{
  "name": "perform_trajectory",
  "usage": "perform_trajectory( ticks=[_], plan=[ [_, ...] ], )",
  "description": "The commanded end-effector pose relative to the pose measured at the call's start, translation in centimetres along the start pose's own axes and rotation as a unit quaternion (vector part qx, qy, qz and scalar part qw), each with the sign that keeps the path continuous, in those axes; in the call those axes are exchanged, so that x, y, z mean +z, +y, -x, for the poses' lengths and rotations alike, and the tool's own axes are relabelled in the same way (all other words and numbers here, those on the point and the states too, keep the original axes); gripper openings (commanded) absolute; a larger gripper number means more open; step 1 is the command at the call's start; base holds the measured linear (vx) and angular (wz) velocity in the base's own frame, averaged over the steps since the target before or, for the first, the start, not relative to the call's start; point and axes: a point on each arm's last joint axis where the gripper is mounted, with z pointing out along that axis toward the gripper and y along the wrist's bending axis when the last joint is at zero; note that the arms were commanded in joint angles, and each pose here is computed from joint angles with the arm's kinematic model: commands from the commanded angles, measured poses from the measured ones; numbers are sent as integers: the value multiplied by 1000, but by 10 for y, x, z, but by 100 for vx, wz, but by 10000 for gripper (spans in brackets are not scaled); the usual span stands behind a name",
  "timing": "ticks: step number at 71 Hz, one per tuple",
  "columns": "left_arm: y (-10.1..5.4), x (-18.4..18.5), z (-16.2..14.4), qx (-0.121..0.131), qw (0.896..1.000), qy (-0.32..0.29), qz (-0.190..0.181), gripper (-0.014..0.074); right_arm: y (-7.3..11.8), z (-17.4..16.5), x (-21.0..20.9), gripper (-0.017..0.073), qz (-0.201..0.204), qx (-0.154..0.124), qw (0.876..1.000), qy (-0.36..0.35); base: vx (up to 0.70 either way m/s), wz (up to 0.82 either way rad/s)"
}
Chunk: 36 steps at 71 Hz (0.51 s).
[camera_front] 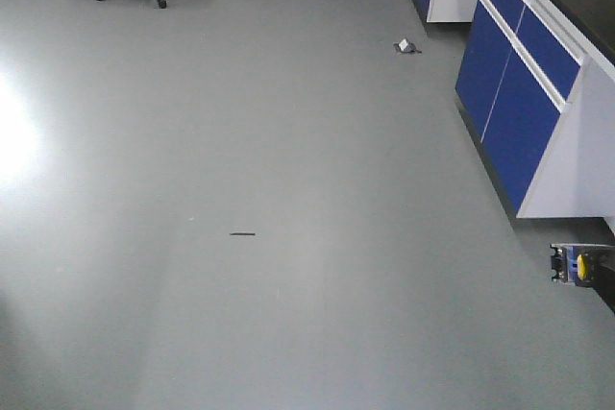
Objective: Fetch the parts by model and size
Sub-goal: 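Drive the base to the bench with the red tray, holding both buttons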
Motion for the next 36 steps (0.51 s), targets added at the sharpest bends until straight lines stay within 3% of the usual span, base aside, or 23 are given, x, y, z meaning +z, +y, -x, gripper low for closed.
perform_trajectory(
  ticks=[1,36],
  plan=[
    [-1,-3,12,1,999,-38,-6,3,0,14,-3,-10,0,-6,999,-48,72,8],
    [-1,-3,12,1,999,-39,-6,3,0,14,-3,-10,0,-6,999,-48,74,-3]
  ],
)
